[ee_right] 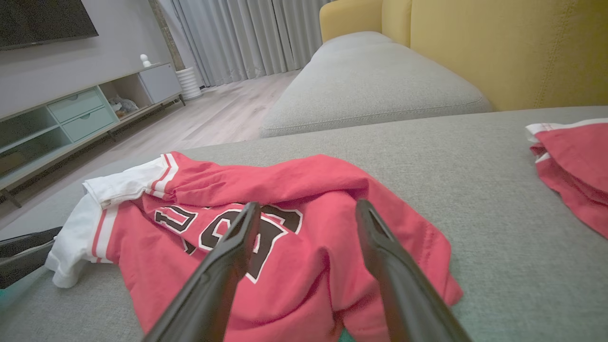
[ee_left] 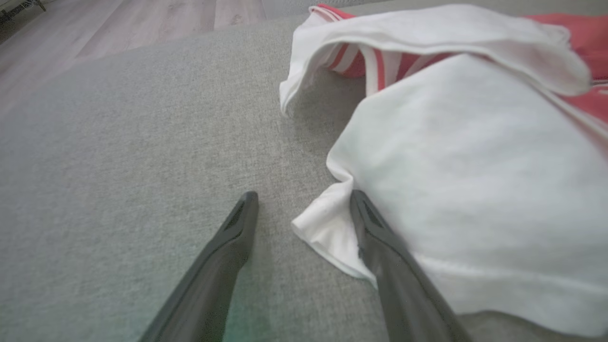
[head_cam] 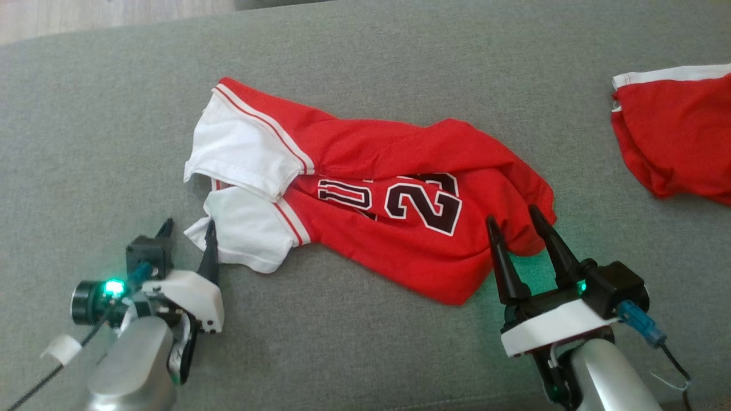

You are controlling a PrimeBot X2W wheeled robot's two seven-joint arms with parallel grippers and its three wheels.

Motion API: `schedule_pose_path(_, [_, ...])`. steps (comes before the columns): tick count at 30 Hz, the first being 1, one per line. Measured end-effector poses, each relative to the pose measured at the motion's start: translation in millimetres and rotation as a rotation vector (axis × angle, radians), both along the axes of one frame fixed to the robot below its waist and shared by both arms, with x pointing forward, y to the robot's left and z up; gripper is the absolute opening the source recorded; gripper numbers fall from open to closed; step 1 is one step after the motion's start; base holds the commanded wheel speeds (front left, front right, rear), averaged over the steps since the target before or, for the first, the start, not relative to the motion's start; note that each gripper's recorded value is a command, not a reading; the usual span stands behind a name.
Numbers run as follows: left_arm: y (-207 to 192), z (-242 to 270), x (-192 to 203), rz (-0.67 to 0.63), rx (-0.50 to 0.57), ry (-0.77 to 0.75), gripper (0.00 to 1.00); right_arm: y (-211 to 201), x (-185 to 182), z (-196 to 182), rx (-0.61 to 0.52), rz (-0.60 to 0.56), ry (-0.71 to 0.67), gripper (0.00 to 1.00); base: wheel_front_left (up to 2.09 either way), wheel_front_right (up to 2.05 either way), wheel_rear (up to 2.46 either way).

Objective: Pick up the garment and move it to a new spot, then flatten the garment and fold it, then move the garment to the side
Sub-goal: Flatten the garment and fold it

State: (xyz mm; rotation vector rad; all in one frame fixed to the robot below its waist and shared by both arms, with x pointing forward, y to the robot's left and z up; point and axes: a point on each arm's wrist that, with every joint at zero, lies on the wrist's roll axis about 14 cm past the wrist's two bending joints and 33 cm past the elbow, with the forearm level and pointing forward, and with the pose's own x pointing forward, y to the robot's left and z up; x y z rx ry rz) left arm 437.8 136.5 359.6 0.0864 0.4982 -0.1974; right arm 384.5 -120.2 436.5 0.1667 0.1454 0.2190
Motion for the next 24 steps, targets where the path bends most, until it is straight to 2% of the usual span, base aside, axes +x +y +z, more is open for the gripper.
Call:
schedule_pose_path(2, [-2,-4,2,-0.012,-0.004,0.023,1.00,-3,0,-1,-0.001,-0.007,0.004,1.00,0.00,0.00,0.00])
schedule_pose_path(3, [-3,-3,4,-0.015,-0.011,0.026,0.76,-3,0,-1,-0.002,-0.010,0.005,1.00,0.00,0.00,0.00])
schedule_pose_path(4, [-5,-3,6,-0.023,-0.011,0.032,0.47,-4,0,-1,-0.003,-0.013,0.004,1.00,0.00,0.00,0.00])
schedule_pose_path(5, [-6,-3,6,-0.030,-0.013,0.036,0.27,-5,0,-1,-0.003,-0.014,0.003,1.00,0.00,0.00,0.00])
schedule_pose_path(6, [-8,-3,5,-0.035,-0.019,0.041,0.02,-5,0,0,-0.002,-0.014,0.001,1.00,0.00,0.00,0.00])
schedule_pose_path(12, [-12,2,-1,-0.053,-0.025,0.026,0.00,-2,-1,7,-0.001,-0.007,-0.021,1.00,0.00,0.00,0.00])
schedule_pose_path(24, [0,44,-21,-0.007,-0.066,-0.153,0.00,10,-8,27,0.008,0.028,-0.078,1.00,0.00,0.00,0.00])
